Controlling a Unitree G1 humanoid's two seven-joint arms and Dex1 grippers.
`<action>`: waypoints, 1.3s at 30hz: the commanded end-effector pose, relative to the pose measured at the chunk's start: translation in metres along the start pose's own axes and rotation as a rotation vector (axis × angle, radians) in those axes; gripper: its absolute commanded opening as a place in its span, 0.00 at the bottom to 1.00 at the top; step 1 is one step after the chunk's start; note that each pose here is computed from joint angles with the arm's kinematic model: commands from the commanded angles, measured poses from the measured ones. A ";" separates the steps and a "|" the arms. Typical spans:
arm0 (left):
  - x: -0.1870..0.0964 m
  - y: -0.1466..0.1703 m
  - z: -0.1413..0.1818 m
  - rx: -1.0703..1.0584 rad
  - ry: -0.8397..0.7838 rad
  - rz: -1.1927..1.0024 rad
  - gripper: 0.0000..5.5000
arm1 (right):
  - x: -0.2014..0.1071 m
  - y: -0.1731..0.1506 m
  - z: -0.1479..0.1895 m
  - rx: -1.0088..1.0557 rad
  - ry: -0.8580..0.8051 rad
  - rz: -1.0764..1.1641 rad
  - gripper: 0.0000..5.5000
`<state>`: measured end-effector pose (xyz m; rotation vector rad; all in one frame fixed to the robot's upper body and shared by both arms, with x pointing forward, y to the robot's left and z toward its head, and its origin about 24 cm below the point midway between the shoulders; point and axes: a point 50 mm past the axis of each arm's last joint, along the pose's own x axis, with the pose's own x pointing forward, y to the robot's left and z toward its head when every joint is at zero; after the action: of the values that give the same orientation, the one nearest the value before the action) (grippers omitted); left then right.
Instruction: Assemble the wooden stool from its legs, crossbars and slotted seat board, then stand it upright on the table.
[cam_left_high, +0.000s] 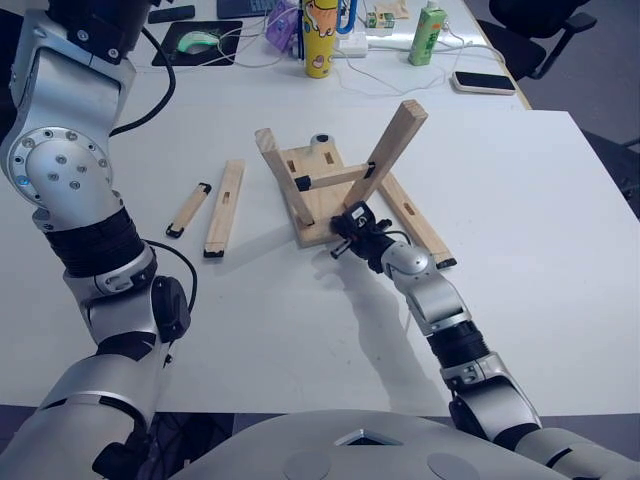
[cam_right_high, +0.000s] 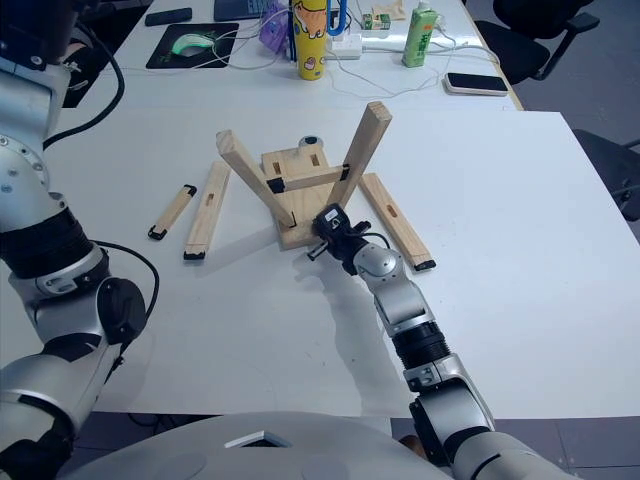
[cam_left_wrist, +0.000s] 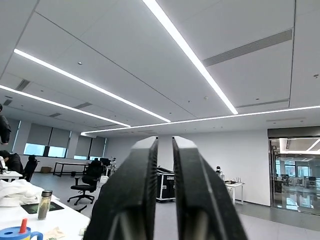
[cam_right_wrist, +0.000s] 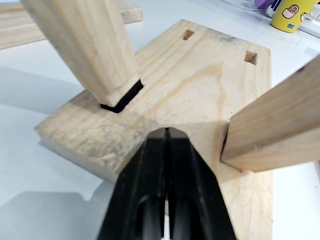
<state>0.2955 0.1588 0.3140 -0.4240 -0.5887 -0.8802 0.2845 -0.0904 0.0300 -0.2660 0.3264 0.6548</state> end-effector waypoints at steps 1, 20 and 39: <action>-0.058 0.002 -0.126 -0.107 0.639 0.134 0.00 | -0.006 0.023 -0.054 0.072 0.235 0.072 0.00; 0.001 -0.023 0.014 0.170 -0.216 0.110 0.00 | -0.007 0.018 -0.064 0.078 0.276 0.055 0.00; -0.052 -0.004 -0.062 0.545 0.017 0.587 0.00 | 0.004 0.018 -0.041 0.041 0.207 0.097 0.00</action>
<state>0.2975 0.1386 0.2286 -0.1037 -0.5510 -0.2485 0.2907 -0.0795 0.0314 -0.2793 0.3173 0.7143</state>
